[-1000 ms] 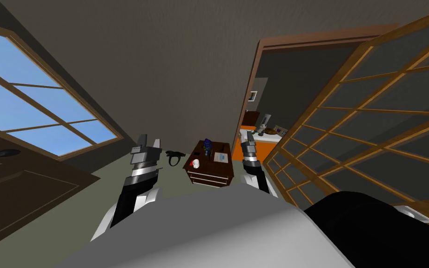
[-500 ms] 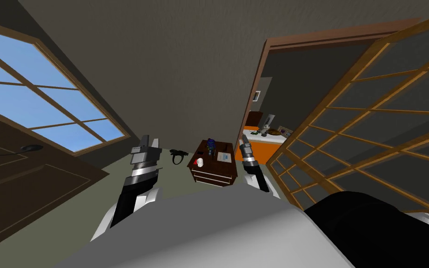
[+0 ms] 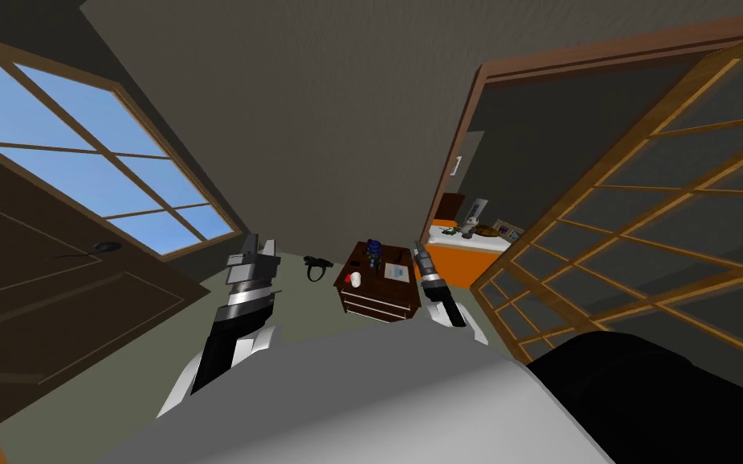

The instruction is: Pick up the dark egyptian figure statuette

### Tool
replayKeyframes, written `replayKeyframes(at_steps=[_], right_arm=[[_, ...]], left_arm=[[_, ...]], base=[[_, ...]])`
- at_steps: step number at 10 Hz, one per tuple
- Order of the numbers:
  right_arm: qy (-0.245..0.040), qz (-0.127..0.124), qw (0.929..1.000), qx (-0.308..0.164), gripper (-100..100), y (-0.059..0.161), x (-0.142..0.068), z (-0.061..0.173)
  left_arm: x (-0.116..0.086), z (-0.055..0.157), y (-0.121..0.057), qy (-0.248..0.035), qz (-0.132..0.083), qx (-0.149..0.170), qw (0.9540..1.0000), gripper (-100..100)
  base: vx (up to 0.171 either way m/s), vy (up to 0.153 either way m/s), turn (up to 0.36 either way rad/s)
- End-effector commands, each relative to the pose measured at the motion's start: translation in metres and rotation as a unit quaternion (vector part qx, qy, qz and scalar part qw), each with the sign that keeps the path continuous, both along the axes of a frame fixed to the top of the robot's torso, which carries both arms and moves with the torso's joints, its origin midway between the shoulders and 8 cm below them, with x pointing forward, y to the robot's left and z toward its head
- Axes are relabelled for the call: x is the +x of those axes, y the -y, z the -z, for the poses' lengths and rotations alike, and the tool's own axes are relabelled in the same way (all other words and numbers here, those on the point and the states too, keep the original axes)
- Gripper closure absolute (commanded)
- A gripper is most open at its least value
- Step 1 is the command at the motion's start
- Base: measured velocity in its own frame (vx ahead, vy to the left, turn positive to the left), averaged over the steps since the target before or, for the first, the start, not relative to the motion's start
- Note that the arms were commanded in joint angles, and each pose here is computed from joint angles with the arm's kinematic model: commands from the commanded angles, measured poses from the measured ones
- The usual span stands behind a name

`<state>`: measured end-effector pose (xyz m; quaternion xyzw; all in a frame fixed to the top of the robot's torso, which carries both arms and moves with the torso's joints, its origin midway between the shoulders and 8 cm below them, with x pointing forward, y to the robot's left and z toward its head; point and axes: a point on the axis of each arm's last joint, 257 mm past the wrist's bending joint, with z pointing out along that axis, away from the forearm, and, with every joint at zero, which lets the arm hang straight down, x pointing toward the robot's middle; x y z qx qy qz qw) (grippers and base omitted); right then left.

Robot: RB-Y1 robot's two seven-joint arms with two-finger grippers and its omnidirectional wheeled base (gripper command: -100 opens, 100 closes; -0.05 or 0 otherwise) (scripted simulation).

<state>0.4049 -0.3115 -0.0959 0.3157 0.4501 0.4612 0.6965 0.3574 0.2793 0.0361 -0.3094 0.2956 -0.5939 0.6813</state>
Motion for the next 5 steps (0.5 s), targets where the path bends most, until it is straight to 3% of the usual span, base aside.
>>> replayKeyframes(at_steps=[1,3,4,5], right_arm=[[-0.020,0.005,0.9998,-0.006,-100,0.004,0.003,0.017],[-0.072,0.019,0.9968,-0.030,-100,0.021,0.010,0.054],[-0.078,0.020,0.9963,-0.029,-100,0.023,0.010,0.060],[-0.105,0.028,0.9933,-0.041,-100,0.033,0.012,0.079]], left_arm=[[0.000,0.000,0.000,0.000,0.000,0.000,1.0000,0],[0.000,0.000,0.000,0.000,0.000,0.000,1.0000,0],[0.000,0.000,0.000,0.000,0.000,0.000,1.0000,0],[0.000,0.000,0.000,0.000,0.000,0.000,1.0000,0]], base=[[-0.005,0.088,0.033],[-0.005,0.102,0.116],[0.006,0.084,0.042],[0.014,0.090,0.095]])
